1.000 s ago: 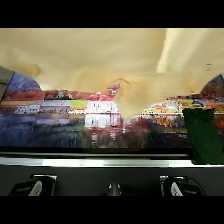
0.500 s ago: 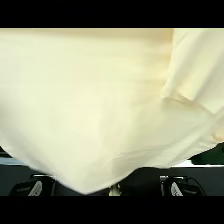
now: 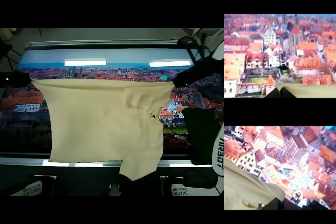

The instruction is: Fold the shirts.

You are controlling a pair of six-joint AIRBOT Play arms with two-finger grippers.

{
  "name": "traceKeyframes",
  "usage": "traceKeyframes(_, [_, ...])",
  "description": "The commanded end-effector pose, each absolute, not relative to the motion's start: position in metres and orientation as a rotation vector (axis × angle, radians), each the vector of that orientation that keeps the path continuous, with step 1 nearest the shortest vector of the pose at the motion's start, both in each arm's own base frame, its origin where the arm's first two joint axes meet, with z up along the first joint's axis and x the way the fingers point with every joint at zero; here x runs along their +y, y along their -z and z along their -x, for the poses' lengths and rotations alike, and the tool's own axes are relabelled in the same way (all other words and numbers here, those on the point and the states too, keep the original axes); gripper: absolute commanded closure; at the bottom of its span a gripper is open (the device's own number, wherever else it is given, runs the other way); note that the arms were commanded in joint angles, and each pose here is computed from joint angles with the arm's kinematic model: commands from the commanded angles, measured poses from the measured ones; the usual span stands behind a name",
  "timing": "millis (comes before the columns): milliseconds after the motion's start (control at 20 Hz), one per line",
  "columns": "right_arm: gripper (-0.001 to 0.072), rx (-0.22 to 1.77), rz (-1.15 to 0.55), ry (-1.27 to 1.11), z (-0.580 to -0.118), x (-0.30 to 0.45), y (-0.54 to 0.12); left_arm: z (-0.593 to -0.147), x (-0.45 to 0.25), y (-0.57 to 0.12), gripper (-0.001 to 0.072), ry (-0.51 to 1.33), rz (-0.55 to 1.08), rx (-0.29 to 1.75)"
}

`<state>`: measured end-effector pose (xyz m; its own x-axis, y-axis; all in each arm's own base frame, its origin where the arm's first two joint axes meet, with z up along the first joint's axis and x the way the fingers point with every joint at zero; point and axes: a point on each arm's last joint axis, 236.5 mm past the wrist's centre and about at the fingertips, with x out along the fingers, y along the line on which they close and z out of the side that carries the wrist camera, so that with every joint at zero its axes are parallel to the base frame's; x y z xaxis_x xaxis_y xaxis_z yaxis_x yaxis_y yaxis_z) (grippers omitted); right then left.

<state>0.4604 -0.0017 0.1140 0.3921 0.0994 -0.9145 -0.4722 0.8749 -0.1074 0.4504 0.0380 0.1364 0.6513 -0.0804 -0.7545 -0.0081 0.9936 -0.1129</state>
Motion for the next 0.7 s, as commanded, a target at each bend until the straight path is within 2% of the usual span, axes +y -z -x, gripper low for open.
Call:
traceKeyframes(0, [0.0694,1.104,0.270,-0.338,-0.530,0.019,-0.022,-0.482,0.040,-0.030,0.0684,0.054,0.173,1.057])
traceKeyframes(150, [0.0694,1.022,0.260,-0.306,-0.562,0.018,-0.003,-0.508,0.042,0.002,0.0683,0.039,0.236,1.080])
traceKeyframes(300, [0.0695,1.029,0.242,-0.317,-0.563,0.021,0.004,-0.526,0.037,0.016,0.0683,0.043,0.299,1.062])
traceKeyframes(400, [0.0694,1.071,0.323,-0.373,-0.549,0.020,0.002,-0.523,0.035,0.014,0.0683,0.057,0.288,1.069])
traceKeyframes(500, [0.0694,1.192,0.394,-0.418,-0.514,0.011,-0.001,-0.508,0.032,0.011,0.0683,0.086,0.257,1.119])
traceKeyframes(650, [0.0694,1.412,0.355,-0.494,-0.459,0.015,0.017,-0.463,0.018,0.035,0.0683,0.137,0.273,1.322])
